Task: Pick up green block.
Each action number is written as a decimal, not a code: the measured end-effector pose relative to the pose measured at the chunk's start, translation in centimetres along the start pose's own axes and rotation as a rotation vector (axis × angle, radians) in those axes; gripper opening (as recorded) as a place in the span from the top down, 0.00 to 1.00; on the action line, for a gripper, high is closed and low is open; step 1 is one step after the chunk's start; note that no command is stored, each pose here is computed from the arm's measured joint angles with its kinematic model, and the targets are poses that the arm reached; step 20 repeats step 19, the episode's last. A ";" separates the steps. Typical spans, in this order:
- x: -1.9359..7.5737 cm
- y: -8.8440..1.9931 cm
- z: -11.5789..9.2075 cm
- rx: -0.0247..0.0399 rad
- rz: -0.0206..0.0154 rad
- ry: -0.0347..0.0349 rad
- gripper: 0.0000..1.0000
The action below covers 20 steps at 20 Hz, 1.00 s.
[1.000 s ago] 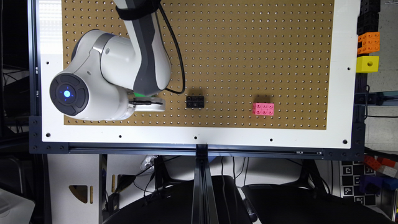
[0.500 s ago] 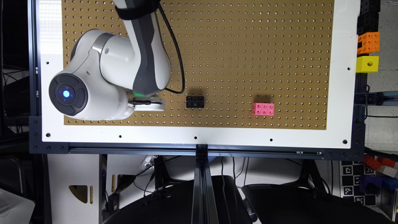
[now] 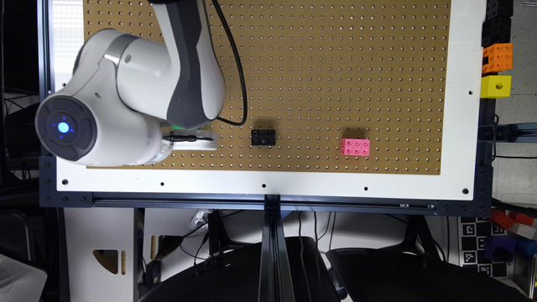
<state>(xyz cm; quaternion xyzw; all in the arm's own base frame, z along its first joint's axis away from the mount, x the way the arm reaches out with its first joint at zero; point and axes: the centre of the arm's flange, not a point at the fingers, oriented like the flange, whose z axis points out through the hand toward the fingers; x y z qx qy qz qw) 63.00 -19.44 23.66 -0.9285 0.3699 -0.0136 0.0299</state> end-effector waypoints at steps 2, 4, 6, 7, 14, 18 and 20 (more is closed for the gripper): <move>-0.05 -0.1 -1.1 -0.0046 -0.0014 -0.0003 1.00; -0.09 -0.2 -2.5 -0.0079 -0.0028 0.0040 1.00; -0.19 -0.2 -3.7 -0.0120 -0.0038 0.0054 1.00; -0.22 -0.3 -4.2 -0.0130 -0.0043 0.0067 1.00; -0.54 -0.5 -7.5 -0.0194 -0.0049 0.0176 1.00; -0.56 -0.5 -7.7 -0.0191 -0.0035 0.0196 1.00; -0.56 -0.5 -7.7 -0.0191 -0.0033 0.0196 1.00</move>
